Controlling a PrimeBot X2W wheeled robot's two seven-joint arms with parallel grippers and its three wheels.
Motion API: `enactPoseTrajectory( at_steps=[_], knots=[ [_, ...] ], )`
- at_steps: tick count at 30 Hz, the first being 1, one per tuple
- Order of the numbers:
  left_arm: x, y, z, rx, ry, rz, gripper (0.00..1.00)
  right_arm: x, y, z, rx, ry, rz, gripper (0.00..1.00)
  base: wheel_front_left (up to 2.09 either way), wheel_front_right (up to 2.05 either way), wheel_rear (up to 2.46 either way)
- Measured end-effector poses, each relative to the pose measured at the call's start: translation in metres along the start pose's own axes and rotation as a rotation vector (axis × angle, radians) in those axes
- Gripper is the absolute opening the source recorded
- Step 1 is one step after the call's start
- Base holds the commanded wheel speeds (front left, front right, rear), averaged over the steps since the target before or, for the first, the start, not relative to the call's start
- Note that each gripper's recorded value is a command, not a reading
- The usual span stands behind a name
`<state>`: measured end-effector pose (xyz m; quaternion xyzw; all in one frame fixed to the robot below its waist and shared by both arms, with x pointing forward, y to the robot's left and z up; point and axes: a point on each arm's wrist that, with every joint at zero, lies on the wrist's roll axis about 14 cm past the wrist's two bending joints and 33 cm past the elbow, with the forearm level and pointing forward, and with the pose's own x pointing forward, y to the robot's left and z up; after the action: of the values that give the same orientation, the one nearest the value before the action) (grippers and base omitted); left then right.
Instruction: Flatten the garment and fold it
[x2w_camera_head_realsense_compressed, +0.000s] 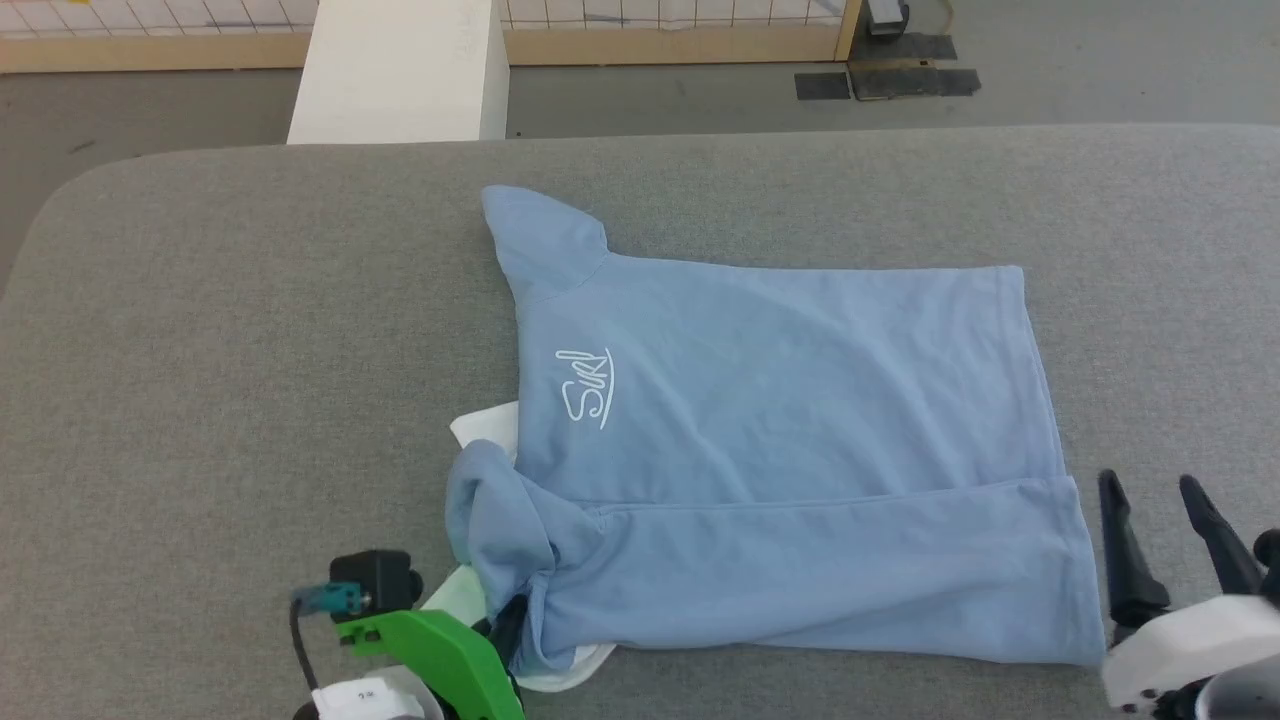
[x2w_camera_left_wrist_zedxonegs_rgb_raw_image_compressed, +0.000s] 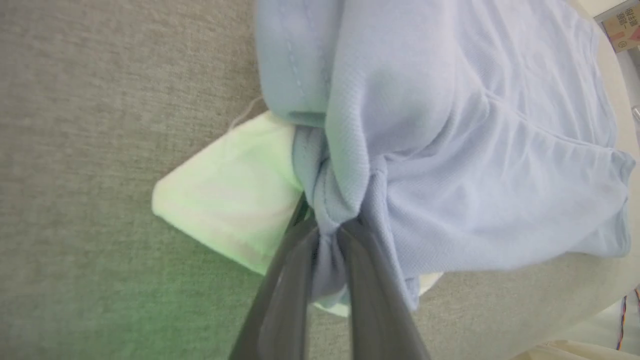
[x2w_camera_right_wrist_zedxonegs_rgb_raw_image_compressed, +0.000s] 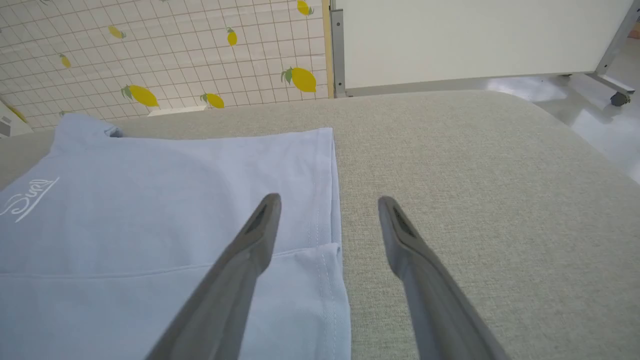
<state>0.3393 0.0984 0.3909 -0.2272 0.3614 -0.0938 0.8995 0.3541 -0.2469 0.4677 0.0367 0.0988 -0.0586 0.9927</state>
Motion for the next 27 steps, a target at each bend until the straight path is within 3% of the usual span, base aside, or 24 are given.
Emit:
enactPoseTrajectory(
  at_steps=[9,16,22,23,24,25,27],
  knots=[
    [-0.009,-0.008,0.005,-0.007,-0.033,-0.019,0.00,-0.012,-0.022,-0.057,0.082,0.439,-0.057,1.00,0.00,0.00,0.00],
    [-0.006,-0.005,0.003,-0.020,-0.022,-0.010,0.00,-0.023,-0.014,-0.089,0.122,0.624,-0.047,1.00,0.00,0.00,0.00],
    [-0.002,-0.003,0.004,-0.023,-0.019,-0.004,0.00,-0.027,-0.006,-0.108,0.143,0.702,-0.029,1.00,0.00,0.00,0.00],
    [-0.002,-0.003,0.005,-0.022,-0.020,-0.004,0.00,-0.026,-0.006,-0.109,0.148,0.705,-0.030,0.69,0.00,0.00,0.00],
    [-0.001,-0.003,0.005,-0.022,-0.021,-0.004,0.00,-0.025,-0.006,-0.110,0.154,0.705,-0.031,0.22,0.00,0.00,0.00],
    [0.000,-0.003,0.006,-0.024,-0.022,-0.005,0.00,-0.023,-0.007,-0.111,0.159,0.701,-0.033,0.00,0.00,0.00,0.00],
    [0.000,-0.003,0.006,-0.030,-0.021,-0.005,0.00,-0.020,-0.007,-0.111,0.163,0.696,-0.034,0.00,0.00,0.00,0.00]
  ],
)
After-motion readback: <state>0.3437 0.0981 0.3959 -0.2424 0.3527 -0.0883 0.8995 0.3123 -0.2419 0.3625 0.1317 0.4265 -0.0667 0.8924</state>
